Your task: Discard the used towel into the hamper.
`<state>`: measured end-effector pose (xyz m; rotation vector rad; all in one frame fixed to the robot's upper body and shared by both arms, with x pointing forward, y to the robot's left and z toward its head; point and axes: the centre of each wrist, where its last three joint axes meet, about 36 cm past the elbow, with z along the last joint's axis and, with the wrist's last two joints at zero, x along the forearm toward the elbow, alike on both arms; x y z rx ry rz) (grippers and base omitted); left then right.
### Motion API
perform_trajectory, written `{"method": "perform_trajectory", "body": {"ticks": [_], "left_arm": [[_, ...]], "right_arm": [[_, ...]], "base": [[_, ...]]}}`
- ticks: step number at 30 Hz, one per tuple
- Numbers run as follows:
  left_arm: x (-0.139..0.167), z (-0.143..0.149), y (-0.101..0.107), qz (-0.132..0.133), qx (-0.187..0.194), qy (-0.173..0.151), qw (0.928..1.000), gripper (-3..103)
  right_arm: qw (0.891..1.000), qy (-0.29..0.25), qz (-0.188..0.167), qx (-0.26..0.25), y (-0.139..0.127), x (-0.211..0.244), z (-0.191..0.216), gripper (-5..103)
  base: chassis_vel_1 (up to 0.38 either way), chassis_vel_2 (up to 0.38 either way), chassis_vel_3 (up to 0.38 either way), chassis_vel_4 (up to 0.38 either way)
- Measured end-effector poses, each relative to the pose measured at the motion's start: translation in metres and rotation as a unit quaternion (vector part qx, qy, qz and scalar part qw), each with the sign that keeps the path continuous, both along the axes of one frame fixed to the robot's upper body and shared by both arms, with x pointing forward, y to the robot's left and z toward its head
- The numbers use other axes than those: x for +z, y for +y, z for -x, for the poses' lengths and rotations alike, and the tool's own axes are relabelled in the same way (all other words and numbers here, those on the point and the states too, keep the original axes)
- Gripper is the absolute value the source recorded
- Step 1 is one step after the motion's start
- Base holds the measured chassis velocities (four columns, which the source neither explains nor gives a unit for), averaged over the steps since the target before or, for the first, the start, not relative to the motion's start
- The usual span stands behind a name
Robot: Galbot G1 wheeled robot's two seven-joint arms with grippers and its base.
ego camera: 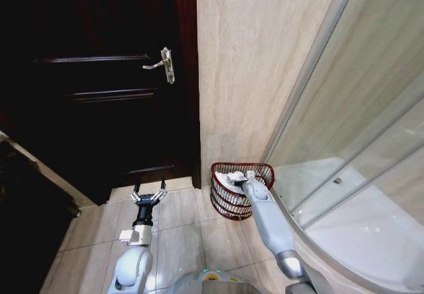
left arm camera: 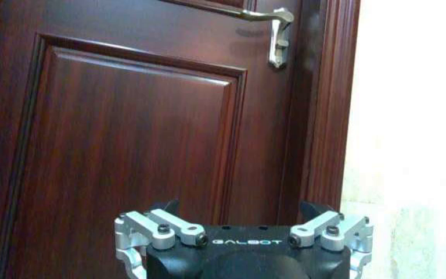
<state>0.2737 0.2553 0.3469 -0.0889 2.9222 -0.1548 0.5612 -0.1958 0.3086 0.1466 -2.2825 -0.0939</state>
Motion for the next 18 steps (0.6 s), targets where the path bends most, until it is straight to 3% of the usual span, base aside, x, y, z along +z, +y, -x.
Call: {"method": "perform_trajectory", "body": {"ticks": [8, 10, 11, 13, 14, 17, 18], "left_arm": [[0.008, 0.001, -0.001, -0.001, -0.002, -0.003, 1.0000, 100], [0.009, 0.001, -0.001, 0.000, 0.002, -0.004, 1.0000, 100], [0.009, 0.001, -0.001, 0.000, 0.002, -0.004, 1.0000, 100], [0.012, -0.001, -0.003, 0.004, 0.003, -0.001, 1.0000, 100], [0.012, -0.001, -0.003, 0.004, 0.003, -0.001, 1.0000, 100], [0.015, -0.006, -0.005, 0.005, 0.000, 0.002, 1.0000, 100], [0.015, -0.006, -0.005, 0.005, 0.000, 0.002, 1.0000, 100]], "right_arm": [[1.000, 0.020, 0.001, 0.001, -0.003, -0.009, -0.005, 100], [0.999, -0.036, 0.014, -0.004, 0.001, -0.005, 0.008, 100], [0.999, -0.036, 0.014, -0.004, 0.001, -0.005, 0.008, 100], [0.991, -0.130, 0.037, -0.007, 0.003, 0.013, 0.023, 100], [0.991, -0.130, 0.037, -0.007, 0.003, 0.013, 0.023, 100], [0.975, -0.218, 0.043, -0.009, -0.001, 0.051, 0.047, 100], [0.975, -0.218, 0.043, -0.009, -0.001, 0.051, 0.047, 100]], "base": [[0.000, 0.000, 0.000, 0.000], [0.000, 0.000, 0.000, 0.000], [0.000, 0.000, 0.000, 0.000], [0.000, 0.000, 0.000, 0.000], [0.000, 0.000, 0.000, 0.000], [0.000, 0.000, 0.000, 0.000], [0.000, 0.000, 0.000, 0.000]]}}
